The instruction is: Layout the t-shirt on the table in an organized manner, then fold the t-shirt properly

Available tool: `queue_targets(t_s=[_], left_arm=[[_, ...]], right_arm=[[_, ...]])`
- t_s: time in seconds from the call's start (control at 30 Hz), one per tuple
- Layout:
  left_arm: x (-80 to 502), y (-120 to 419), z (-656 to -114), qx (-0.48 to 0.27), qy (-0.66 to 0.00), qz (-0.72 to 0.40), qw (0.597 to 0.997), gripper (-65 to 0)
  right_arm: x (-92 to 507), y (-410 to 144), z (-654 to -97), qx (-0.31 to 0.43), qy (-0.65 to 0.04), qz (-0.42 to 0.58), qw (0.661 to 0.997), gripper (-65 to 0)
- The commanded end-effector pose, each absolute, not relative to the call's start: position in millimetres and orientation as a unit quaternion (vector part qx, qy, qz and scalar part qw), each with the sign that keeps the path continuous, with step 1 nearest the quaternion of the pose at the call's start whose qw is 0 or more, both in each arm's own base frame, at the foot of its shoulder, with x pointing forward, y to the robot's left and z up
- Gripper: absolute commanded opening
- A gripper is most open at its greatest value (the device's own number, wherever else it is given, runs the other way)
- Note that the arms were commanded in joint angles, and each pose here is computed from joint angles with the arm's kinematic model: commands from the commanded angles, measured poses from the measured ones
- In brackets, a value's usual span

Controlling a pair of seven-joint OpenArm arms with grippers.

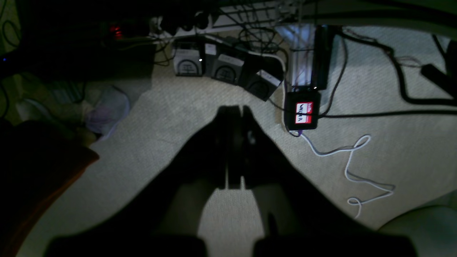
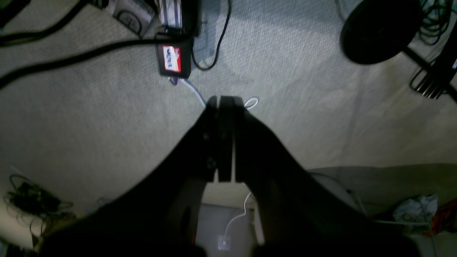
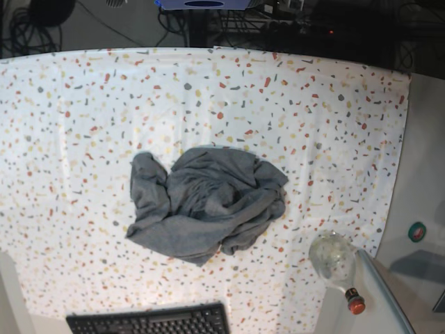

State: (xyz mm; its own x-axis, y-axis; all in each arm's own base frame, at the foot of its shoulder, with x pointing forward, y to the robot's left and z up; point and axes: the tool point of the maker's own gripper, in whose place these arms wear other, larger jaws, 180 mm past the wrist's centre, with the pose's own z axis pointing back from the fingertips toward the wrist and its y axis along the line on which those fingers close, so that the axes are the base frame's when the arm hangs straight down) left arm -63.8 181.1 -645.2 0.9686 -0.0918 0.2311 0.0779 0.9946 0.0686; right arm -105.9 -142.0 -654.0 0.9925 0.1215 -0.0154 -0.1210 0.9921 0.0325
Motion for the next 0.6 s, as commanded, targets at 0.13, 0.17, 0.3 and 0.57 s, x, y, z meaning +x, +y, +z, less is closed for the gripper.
queue_targets(t_s=[0.13,0.17,0.3,0.57], left_arm=[[-111,183,-635,0.029,-0.093,-0.048,0.994,-65.0],[-116,186,-632,0.031,-0.095,-0.051,0.994,-65.0],[-127,206,-613,0.041,-0.118,-0.07,0.99,-65.0],[-112,229,-561,0.046,-0.198,-0.107,0.973,-65.0]], right_arm=[[-149,-141,-645,0.019,0.04,0.058,0.997,-65.0],[-155,-153,-643,0.009,0.043,0.061,0.997,-65.0],[-183,-157,-626,0.009,0.024,0.069,0.997,-65.0],[-154,-192,-558,-0.051,-0.112,0.011,0.992,-65.0]])
